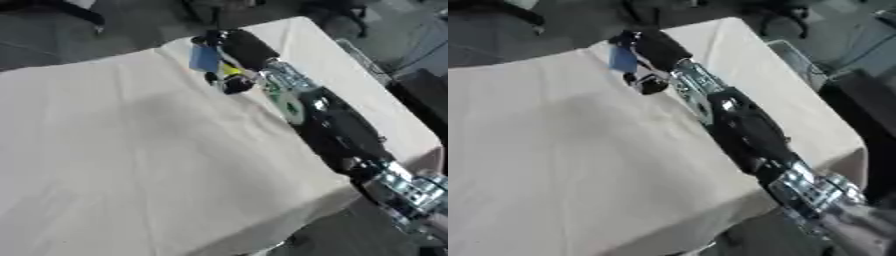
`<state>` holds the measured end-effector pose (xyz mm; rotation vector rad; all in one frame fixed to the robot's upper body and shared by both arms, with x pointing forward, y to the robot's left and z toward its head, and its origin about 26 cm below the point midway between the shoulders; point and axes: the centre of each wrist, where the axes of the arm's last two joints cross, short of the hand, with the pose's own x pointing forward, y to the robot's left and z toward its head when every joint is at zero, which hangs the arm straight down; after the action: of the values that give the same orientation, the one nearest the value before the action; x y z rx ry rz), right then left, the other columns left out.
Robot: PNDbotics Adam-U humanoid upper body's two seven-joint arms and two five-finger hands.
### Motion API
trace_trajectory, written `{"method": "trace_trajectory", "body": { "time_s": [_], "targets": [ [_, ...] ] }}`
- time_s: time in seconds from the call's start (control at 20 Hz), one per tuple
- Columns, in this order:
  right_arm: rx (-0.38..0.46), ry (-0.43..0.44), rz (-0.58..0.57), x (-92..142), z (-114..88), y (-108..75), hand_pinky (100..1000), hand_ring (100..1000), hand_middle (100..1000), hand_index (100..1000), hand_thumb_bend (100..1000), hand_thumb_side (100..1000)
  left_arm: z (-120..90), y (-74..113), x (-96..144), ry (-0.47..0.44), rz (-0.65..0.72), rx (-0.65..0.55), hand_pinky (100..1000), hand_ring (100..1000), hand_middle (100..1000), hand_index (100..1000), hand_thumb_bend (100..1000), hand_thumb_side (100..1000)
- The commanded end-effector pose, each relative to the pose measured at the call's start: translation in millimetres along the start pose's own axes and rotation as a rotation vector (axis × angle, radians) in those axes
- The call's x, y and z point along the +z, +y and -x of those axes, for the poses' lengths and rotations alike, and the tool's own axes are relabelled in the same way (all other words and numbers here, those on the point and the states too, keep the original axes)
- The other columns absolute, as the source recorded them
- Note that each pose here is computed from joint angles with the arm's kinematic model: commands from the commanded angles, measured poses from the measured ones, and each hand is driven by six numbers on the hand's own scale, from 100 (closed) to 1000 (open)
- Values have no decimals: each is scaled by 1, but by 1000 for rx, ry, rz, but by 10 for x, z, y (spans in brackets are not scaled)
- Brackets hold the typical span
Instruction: Pick up the objects with one hand, pass them to the other hand, and then place them into the box on the other side of the table.
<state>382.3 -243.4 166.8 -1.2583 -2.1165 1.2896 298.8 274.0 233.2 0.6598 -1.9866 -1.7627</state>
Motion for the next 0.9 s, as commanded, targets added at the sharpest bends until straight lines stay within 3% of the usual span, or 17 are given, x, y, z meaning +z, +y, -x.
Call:
{"method": "trace_trajectory", "body": {
  "time_s": [0.05,0.15,0.2,0.25,0.45,0.65,0.75,0.9],
  "targets": [
    [-88,-111,162,-92,-352,-254,626,652,383,892,100,100,7,99,32,25,-8,-21,689,1000,821,948,398,116],
    [-235,-120,167,-82,-516,-214,576,662,376,896,100,100,1,95,20,25,-8,-14,688,1000,822,947,395,120],
    [-329,-111,156,-79,-584,-167,562,666,375,898,100,223,-3,96,12,21,-9,-12,688,1000,822,946,394,120],
    [-426,-103,135,-84,-648,-120,538,670,371,901,100,461,-7,96,3,16,-11,-9,688,1000,822,944,391,123],
    [-815,-110,-21,-153,-867,13,496,683,370,912,100,470,-31,100,-47,-17,-10,-2,687,1000,822,944,390,133],
    [-1175,-181,-228,-296,-1077,39,492,695,382,921,100,470,-67,101,-114,-66,-3,-2,687,1000,821,947,395,145],
    [-1330,-222,-340,-368,-1173,46,495,699,386,922,100,472,-87,99,-148,-93,4,-4,687,1000,820,949,399,153],
    [-1488,-282,-481,-451,-1283,58,500,704,392,924,100,528,-122,91,-201,-138,21,-7,687,1000,819,952,401,162]
  ]
}}
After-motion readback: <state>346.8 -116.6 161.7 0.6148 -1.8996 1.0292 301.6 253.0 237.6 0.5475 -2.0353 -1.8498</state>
